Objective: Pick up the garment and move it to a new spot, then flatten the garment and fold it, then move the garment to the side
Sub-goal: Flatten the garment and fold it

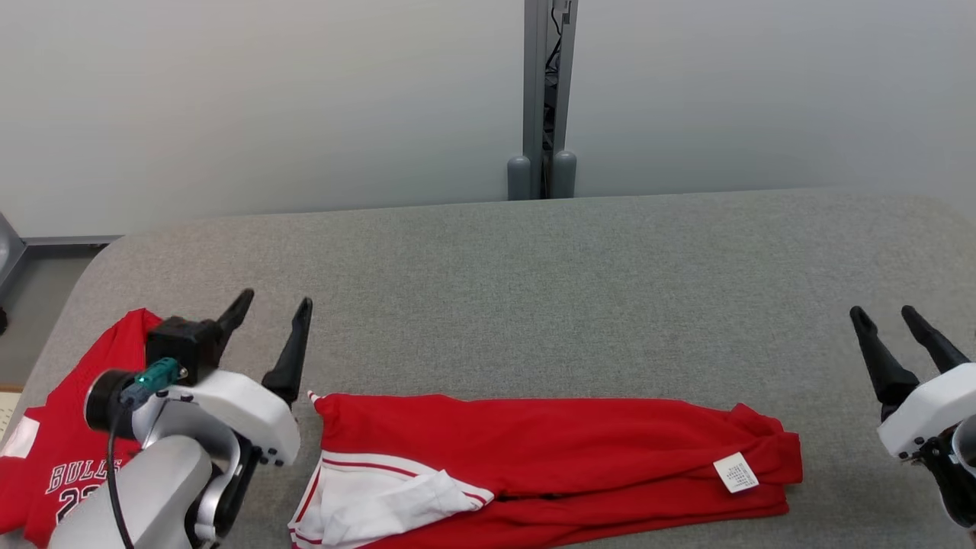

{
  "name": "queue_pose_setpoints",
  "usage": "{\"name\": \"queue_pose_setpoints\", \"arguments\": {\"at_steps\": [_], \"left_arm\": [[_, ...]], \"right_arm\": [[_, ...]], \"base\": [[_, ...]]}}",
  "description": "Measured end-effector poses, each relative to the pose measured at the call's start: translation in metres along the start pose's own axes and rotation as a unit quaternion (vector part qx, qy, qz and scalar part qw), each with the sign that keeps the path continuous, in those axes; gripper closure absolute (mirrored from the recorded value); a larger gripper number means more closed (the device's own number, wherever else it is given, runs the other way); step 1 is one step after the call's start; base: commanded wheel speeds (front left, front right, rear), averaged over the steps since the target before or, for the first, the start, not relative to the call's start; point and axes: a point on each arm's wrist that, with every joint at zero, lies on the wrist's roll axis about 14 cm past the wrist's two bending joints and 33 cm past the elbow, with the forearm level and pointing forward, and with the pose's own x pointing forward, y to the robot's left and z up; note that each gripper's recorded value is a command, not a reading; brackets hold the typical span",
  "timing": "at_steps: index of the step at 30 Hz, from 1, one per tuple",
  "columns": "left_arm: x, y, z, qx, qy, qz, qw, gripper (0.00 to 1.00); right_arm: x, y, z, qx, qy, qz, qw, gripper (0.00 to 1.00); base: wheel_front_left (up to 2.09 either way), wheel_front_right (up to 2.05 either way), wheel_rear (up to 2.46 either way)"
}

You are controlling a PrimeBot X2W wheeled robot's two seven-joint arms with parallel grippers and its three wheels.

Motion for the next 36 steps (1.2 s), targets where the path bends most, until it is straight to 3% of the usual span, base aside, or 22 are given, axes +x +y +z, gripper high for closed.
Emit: {"name": "queue_pose_setpoints", "arguments": {"at_steps": [5, 13, 20, 26, 36], "left_arm": [[0.004, 0.014, 0.044, -0.009, -0.092, 0.062, 0.994, 0.00], [-0.023, 0.028, 0.040, -0.019, -0.140, 0.149, 0.979, 0.00], [-0.047, 0.031, 0.011, -0.026, -0.123, 0.198, 0.972, 0.00], [-0.057, 0.023, -0.018, -0.016, -0.086, 0.183, 0.979, 0.00], [-0.058, 0.028, -0.019, -0.017, -0.085, 0.183, 0.979, 0.00]], "right_arm": [[-0.007, 0.004, 0.016, 0.039, -0.066, -0.015, 0.997, 0.00], [-0.027, 0.020, 0.023, 0.071, -0.128, -0.025, 0.989, 0.00], [-0.040, 0.035, 0.011, 0.088, -0.134, -0.028, 0.987, 0.00], [-0.046, 0.039, -0.003, 0.093, -0.119, -0.032, 0.988, 0.00], [-0.044, 0.039, -0.012, 0.092, -0.106, -0.033, 0.990, 0.00]], "base": [[0.00, 0.00, 0.00], [0.00, 0.00, 0.00], [0.00, 0.00, 0.00], [0.00, 0.00, 0.00], [0.00, 0.00, 0.00]]}}
